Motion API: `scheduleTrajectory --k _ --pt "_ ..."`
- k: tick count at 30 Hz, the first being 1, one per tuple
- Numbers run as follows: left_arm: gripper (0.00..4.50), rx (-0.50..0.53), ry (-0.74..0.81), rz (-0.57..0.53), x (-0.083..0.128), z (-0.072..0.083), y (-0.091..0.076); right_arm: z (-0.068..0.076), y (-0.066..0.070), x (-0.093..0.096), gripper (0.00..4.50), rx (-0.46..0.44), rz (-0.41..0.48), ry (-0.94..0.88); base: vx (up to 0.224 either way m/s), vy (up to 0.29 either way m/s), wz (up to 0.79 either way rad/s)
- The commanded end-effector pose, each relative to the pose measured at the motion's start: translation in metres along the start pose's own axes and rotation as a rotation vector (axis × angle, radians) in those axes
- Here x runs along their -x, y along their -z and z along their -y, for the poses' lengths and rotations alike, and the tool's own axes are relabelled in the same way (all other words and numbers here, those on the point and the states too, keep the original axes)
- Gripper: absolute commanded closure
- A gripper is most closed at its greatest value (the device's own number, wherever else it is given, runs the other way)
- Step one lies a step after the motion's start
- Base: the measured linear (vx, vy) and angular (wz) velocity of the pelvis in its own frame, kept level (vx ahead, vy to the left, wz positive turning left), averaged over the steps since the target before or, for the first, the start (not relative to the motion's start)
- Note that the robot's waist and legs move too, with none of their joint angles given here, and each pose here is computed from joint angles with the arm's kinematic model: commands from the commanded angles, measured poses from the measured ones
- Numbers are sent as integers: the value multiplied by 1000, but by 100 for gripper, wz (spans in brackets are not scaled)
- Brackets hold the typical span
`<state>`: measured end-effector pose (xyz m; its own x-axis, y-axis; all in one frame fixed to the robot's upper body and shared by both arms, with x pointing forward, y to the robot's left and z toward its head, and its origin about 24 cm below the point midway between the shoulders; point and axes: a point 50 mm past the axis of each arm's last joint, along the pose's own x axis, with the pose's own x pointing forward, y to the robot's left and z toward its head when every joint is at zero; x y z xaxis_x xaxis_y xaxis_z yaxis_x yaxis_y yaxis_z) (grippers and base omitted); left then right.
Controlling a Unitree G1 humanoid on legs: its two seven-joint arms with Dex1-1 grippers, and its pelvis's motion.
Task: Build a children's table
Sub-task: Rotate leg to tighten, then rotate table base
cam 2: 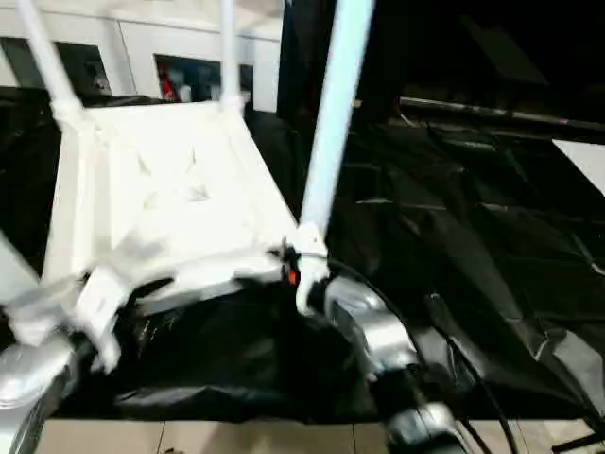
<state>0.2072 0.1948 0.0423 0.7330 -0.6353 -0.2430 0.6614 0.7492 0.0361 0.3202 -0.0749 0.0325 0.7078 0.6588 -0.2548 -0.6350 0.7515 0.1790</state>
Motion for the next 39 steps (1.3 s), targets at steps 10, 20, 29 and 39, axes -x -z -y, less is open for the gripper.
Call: scheduleTrajectory --k 10,20,29,39 --pt "140 26 184 -114 37 4 21 48 -11 4 25 18 11 329 0 0 0" --pt "140 -85 62 -92 93 -48 -12 31 -1 17 25 98 -7 80 0 0 0" --pt "140 -83 49 12 110 -66 -52 43 20 62 25 191 -143 -11 0 0 0" --pt "140 -97 -55 -107 127 -90 -52 46 15 68 25 206 -150 12 0 0 0"
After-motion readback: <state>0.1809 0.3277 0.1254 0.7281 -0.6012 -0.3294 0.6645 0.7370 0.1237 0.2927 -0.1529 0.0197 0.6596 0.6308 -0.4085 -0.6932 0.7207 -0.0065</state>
